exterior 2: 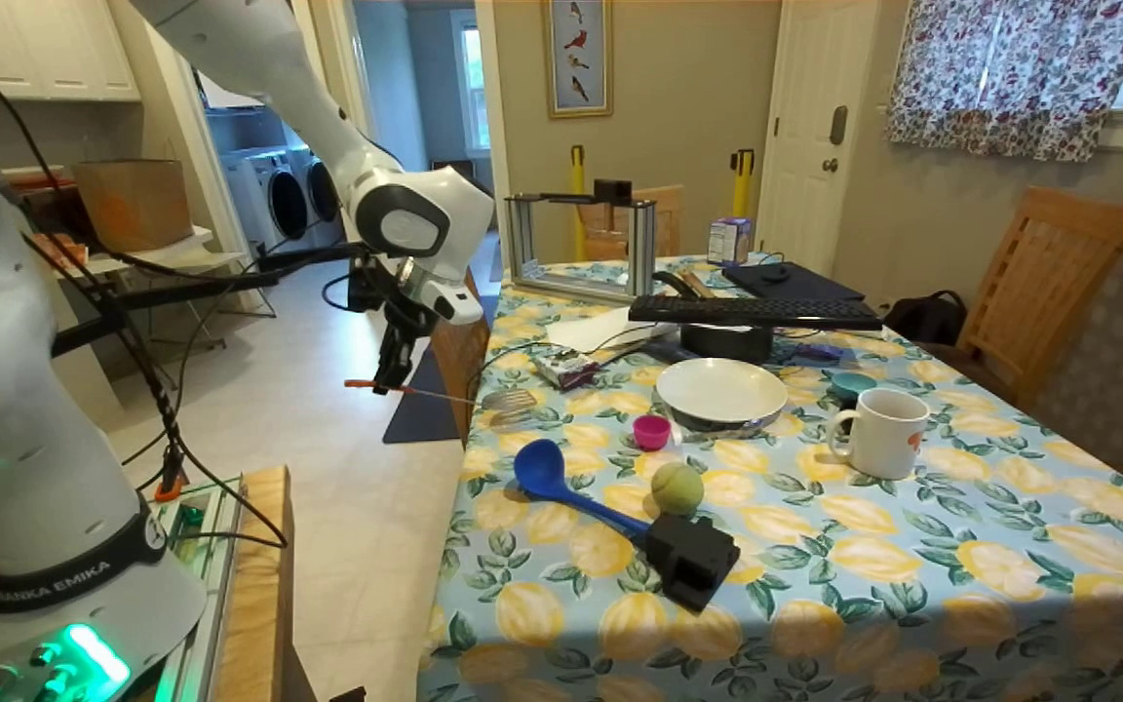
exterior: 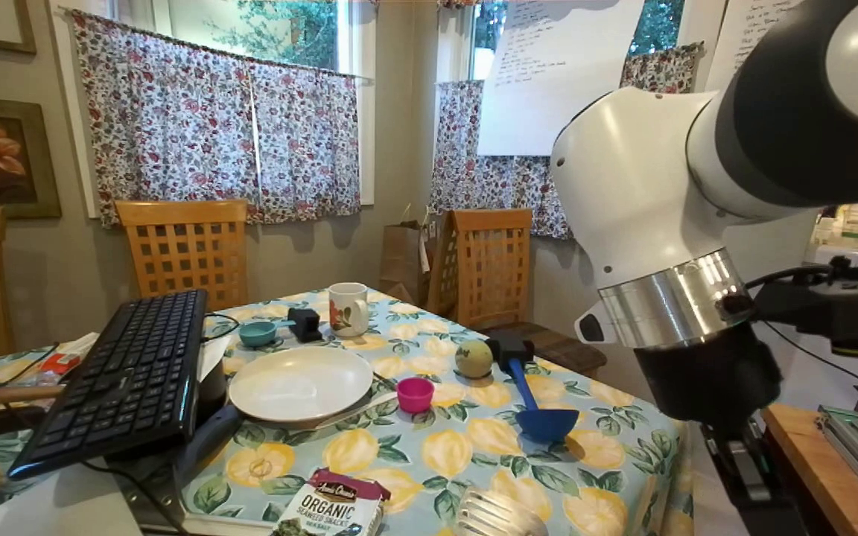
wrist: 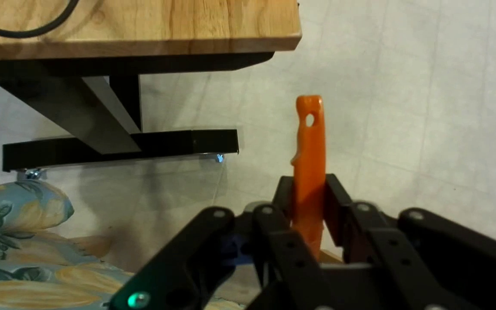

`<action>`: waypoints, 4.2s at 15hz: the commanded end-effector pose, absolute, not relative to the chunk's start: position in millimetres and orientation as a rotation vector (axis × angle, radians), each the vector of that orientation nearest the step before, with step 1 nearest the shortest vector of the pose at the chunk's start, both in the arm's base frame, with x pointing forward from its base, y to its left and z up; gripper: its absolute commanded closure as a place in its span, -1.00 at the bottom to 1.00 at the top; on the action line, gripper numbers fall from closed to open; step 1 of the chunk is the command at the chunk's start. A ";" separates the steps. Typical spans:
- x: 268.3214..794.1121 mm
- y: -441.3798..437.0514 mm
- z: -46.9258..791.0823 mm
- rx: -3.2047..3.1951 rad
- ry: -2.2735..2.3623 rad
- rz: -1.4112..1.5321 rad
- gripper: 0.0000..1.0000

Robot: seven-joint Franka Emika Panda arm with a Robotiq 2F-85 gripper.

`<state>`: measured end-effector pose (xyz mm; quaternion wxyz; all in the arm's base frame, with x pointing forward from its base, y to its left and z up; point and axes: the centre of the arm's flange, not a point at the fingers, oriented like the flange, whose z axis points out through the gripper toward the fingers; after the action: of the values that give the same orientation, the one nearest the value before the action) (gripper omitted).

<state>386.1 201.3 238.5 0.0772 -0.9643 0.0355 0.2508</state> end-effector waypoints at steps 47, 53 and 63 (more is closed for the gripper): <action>469.5 247.4 204.4 -2.881 -0.135 0.816 0.89; 490.0 245.6 208.8 -2.877 -0.109 0.865 0.89; 530.0 253.8 190.4 -2.883 -0.125 0.934 0.89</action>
<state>510.6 241.1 201.5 0.0673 -0.9534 -0.0357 0.2920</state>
